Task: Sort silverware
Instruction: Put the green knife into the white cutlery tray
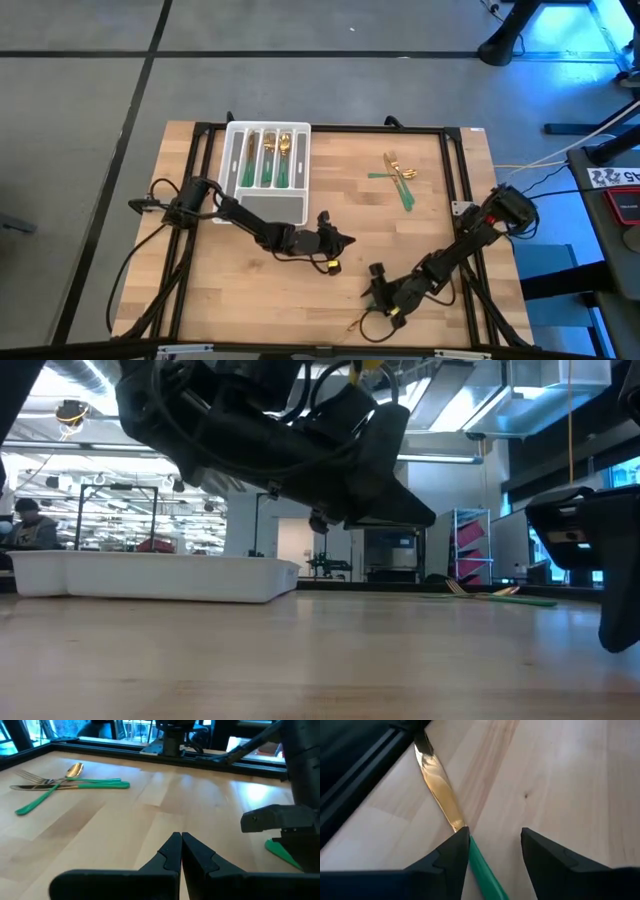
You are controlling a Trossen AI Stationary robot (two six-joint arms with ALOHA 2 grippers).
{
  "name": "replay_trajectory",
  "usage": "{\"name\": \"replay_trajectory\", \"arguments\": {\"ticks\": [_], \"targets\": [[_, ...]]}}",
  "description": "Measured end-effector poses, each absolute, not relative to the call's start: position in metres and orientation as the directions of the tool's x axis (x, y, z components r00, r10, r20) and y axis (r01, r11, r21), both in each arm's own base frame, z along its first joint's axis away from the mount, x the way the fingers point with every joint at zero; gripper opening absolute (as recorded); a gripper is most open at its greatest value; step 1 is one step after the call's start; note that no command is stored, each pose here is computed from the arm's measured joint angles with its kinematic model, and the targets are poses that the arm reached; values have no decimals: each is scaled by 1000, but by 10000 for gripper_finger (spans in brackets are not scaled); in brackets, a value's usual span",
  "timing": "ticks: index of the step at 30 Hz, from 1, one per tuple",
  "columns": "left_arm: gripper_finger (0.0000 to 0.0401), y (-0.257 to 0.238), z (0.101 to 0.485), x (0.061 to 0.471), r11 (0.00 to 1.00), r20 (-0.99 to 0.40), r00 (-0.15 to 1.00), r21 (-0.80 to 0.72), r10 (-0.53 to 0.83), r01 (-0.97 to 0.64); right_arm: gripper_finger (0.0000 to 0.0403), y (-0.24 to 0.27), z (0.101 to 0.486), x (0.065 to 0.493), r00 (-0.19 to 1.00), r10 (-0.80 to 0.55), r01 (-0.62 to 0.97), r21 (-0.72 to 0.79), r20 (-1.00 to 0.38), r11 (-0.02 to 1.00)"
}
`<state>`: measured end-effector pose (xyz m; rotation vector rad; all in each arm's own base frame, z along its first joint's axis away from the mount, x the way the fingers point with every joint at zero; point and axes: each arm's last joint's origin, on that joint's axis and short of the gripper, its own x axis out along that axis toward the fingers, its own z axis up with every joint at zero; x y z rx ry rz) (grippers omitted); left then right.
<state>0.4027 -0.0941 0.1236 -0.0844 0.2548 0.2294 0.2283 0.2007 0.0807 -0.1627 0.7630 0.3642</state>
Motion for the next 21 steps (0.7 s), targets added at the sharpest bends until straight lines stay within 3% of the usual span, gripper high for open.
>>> {"name": "replay_trajectory", "arguments": {"ticks": [4, 13, 16, 21], "targets": [[1, -97, 122, 402, 973, -272, 939, -37, 209, -227, 158, 201, 75, 230, 694, 206, -295, -12, -690, 955], [1, -93, 136, 398, 972, -309, 924, 17, 226, -232, 138, 186, 79, 228, 794, -131, -45, -273, -594, 961], [1, -90, 148, 392, 966, -346, 903, 46, 256, -256, 138, 183, 88, 227, 801, -144, -43, -296, -582, 954], [1, -89, 173, 382, 956, -358, 886, 112, 295, -273, 141, 183, 125, 229, 849, -52, -118, -283, -526, 952]]}}
